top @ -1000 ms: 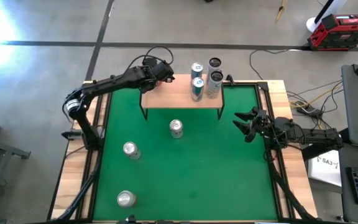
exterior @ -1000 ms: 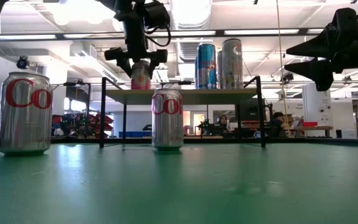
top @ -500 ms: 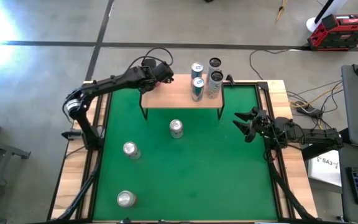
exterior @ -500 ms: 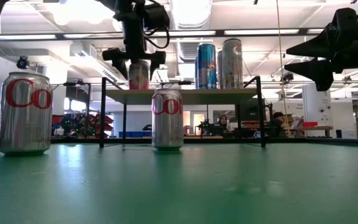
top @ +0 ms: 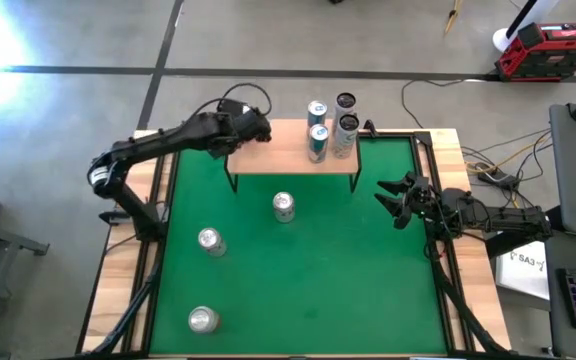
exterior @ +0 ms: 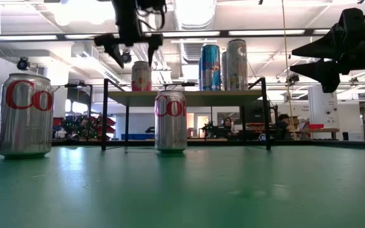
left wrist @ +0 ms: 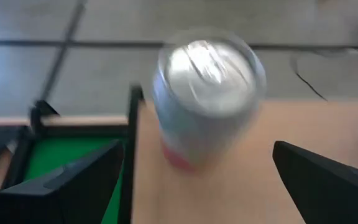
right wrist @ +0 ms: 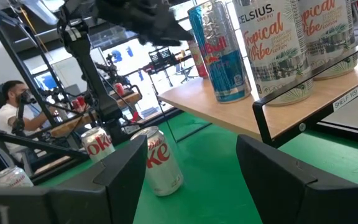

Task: Place canned beverage on shelf
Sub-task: Put the top pink-white soda can on the shelf, then put the right red-silver soda can on the shelf

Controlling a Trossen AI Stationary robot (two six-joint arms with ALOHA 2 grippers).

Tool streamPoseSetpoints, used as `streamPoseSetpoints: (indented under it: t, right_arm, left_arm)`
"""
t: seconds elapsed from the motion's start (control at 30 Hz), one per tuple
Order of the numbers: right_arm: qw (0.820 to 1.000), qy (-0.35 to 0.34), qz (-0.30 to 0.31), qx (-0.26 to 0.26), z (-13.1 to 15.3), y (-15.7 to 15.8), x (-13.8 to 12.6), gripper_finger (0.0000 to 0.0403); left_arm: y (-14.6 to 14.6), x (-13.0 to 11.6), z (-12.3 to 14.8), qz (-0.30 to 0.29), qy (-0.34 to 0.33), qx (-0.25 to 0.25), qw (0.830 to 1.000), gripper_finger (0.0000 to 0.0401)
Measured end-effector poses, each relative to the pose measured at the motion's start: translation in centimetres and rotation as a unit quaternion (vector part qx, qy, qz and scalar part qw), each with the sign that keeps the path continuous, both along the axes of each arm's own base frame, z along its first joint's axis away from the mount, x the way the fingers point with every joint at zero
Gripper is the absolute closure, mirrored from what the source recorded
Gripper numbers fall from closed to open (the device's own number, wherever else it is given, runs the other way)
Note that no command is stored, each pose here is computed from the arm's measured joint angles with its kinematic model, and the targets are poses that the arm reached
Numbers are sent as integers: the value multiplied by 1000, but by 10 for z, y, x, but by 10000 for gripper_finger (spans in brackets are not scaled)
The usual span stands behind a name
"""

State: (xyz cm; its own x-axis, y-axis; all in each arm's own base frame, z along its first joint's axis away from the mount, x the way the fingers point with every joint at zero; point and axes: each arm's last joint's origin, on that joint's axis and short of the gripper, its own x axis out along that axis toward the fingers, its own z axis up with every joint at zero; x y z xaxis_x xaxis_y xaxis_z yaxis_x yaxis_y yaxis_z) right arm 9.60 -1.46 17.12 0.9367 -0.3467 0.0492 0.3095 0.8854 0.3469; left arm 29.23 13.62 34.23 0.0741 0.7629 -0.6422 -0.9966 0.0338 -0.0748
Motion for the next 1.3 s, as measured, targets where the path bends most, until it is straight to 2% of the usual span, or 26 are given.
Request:
streamPoseSetpoints:
  t: [0.23,0.53,0.73,1.0,1.3]
  right_arm:
    - [1000,0,0,0,0,0,0,165]
    - [1000,0,0,0,0,0,0,165]
    - [1000,0,0,0,0,0,0,165]
    - [1000,0,0,0,0,0,0,165]
    - [1000,0,0,0,0,0,0,165]
  left_arm:
    - [-56,-6,10,-85,-23,-93,992,3]
    - [-117,19,-8,-136,-22,-121,983,4]
    - [-136,40,-35,-118,-14,-136,983,4]
    - [-153,68,-67,-107,-36,-144,983,4]
    - [-158,91,-99,-86,-44,-147,984,4]
